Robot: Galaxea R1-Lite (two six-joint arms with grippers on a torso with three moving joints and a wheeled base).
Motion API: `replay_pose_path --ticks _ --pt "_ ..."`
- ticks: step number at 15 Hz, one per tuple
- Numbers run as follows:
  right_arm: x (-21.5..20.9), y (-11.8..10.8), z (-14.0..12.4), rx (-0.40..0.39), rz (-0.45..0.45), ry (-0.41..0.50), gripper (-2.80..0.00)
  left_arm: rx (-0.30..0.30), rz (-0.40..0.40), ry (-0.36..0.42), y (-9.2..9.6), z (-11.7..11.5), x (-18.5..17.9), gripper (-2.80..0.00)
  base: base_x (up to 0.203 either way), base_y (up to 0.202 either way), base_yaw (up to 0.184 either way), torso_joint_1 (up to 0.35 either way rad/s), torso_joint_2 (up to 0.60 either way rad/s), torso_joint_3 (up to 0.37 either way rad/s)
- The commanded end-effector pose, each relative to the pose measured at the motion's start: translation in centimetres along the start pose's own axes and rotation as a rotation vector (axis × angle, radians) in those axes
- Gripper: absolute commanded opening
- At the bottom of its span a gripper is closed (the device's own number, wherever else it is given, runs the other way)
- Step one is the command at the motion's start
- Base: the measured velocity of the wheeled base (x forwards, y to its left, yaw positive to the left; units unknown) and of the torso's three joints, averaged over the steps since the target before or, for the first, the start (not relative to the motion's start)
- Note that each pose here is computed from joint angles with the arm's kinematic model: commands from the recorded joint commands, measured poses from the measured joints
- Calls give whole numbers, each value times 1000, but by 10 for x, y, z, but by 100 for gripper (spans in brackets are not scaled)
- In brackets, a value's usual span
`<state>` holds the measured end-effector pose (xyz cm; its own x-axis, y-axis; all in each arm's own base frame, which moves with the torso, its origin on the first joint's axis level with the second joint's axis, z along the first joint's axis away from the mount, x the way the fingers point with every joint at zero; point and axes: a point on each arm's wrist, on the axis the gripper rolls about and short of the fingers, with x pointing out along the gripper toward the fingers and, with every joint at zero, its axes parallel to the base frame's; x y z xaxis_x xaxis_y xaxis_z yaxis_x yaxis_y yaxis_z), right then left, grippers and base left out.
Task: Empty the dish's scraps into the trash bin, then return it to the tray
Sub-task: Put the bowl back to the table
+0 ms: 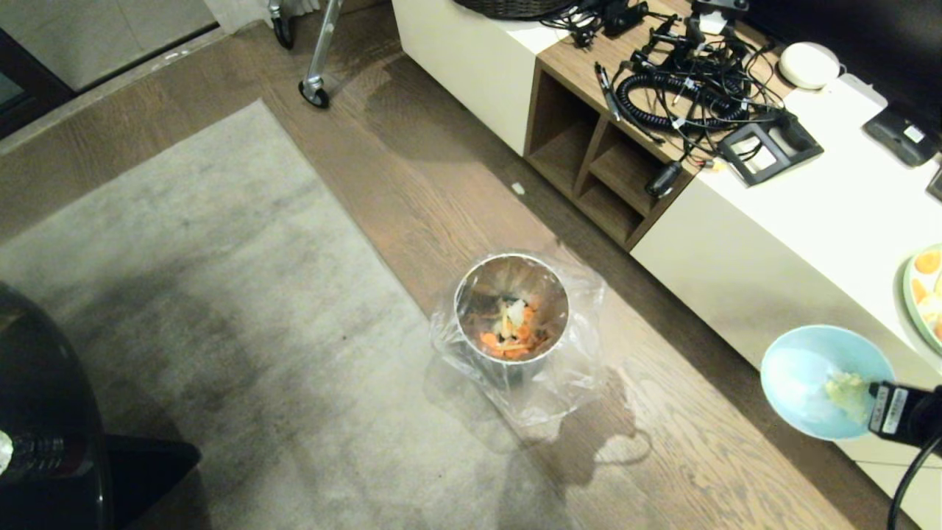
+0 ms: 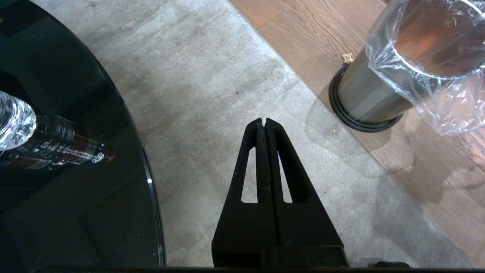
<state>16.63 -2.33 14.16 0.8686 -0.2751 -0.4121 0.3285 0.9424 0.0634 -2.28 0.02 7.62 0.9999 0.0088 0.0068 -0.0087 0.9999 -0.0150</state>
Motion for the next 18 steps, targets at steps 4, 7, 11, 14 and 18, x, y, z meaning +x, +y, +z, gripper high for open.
replay_pose_path --ticks 4,7,11,14,18 --pt "47 -43 58 223 -241 21 -280 0 0 -1 0 0 0 -280 0 0 0 0 0 0" --pt "64 -79 76 376 -376 67 -280 0 0 -1 0 0 0 -280 0 0 0 0 0 0" --pt "57 -113 89 533 -453 144 -280 0 0 -1 0 0 0 -280 0 0 0 0 0 0" --pt "45 -112 95 630 -424 149 -280 0 0 -1 0 0 0 -280 0 0 0 0 0 0" --pt "59 -114 110 705 -379 106 -280 0 0 -1 0 0 0 -280 0 0 0 0 0 0"
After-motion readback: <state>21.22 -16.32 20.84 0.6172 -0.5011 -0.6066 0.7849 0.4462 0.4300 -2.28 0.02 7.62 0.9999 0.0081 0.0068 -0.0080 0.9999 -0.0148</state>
